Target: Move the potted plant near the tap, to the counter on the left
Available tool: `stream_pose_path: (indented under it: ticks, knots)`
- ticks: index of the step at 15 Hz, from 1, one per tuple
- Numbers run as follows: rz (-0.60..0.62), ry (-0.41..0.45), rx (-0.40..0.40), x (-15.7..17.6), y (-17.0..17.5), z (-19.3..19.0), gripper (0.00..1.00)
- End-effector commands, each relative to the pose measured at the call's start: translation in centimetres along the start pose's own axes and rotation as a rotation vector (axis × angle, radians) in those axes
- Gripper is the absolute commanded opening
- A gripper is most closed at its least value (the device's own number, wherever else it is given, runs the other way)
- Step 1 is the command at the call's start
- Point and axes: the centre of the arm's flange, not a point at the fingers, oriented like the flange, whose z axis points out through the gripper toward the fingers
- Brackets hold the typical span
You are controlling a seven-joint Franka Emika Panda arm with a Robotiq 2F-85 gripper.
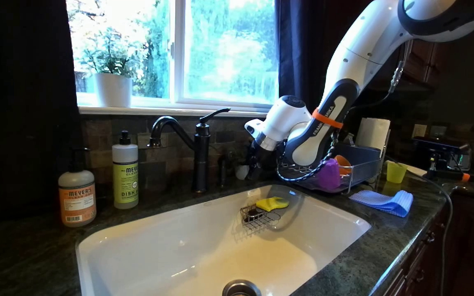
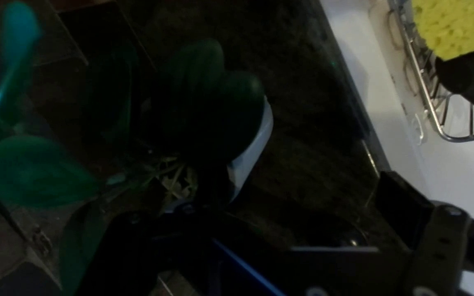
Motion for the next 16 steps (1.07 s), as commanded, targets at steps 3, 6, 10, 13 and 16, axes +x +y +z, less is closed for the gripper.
stream_pose_path:
  ticks: [3,6,10,13,16]
  knots:
    - [-0.035,-0.021,0.006,0.0,0.7,1.7,0.69]
    - [-0.035,-0.019,-0.003,-0.1,1.0,2.6,0.45]
    - [-0.031,-0.011,-0.033,-0.1,2.1,2.7,0.14]
    - [-0.030,-0.014,-0.044,-0.2,2.6,3.0,0.00]
    - [-0.029,-0.016,-0.040,-0.1,2.7,3.0,0.04]
